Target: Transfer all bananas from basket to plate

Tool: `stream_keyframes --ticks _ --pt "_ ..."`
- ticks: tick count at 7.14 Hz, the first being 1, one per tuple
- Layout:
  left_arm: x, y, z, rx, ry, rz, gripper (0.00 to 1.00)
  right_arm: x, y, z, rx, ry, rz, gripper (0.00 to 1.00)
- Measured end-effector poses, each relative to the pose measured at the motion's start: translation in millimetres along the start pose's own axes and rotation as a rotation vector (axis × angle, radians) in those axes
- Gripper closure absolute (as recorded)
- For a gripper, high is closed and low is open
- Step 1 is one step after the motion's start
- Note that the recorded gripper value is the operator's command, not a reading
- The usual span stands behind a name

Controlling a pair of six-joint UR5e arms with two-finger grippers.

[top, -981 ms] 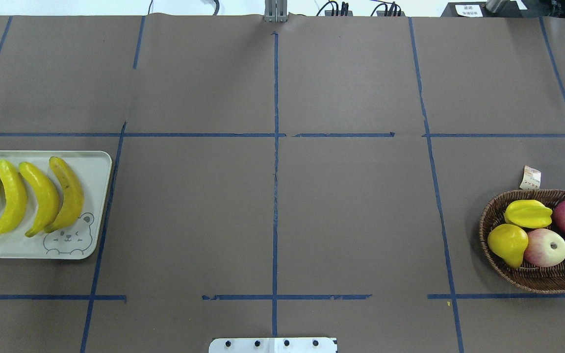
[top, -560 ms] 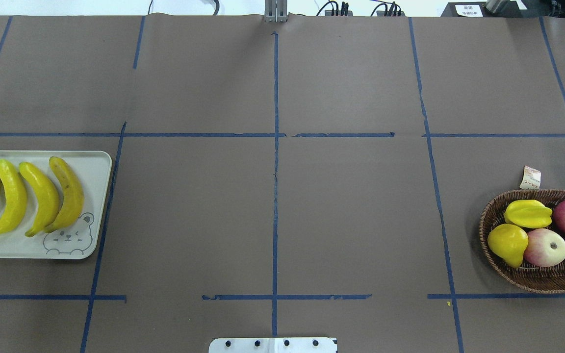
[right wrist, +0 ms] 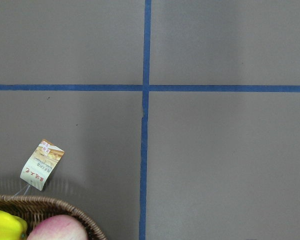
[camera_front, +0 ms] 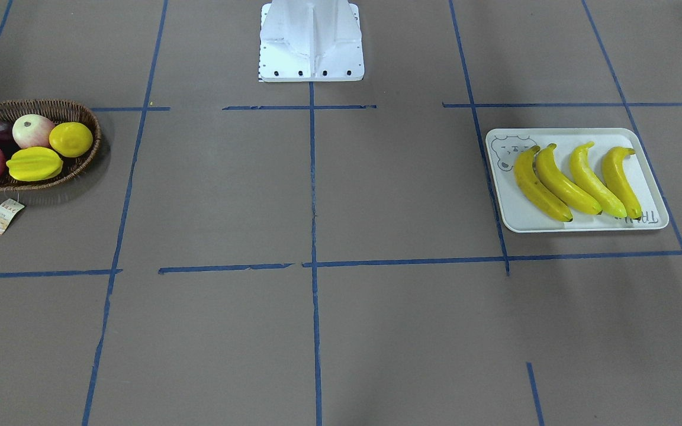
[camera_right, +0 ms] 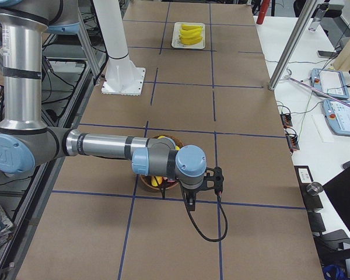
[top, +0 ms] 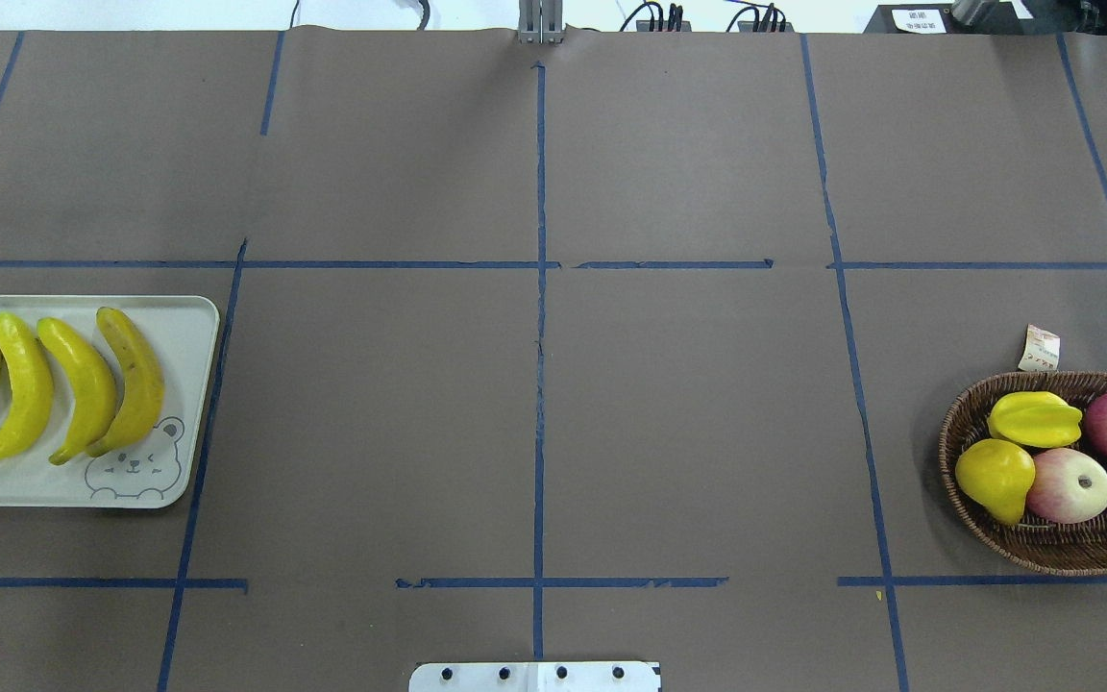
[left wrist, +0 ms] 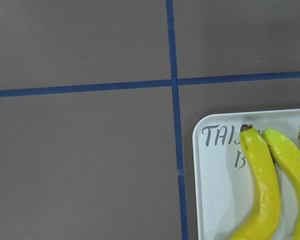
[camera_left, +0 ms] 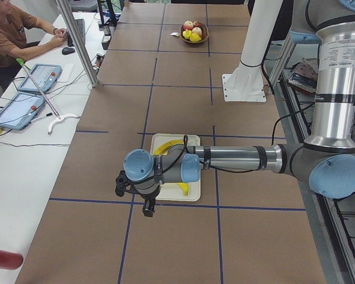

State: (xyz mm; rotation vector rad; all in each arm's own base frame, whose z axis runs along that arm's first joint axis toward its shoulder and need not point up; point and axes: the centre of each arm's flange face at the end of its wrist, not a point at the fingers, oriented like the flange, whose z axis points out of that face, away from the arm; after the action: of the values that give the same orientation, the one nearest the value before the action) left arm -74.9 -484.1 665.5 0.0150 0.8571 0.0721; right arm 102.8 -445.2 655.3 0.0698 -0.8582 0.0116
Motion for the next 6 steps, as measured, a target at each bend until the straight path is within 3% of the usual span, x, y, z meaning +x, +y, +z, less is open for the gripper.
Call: stream_keyframes --ticks 6 --pt "1.5 -1.6 -0.4 0.001 0.002 0.002 0.0 2.0 4.8 3.3 -0.005 -0.019 0.008 0.0"
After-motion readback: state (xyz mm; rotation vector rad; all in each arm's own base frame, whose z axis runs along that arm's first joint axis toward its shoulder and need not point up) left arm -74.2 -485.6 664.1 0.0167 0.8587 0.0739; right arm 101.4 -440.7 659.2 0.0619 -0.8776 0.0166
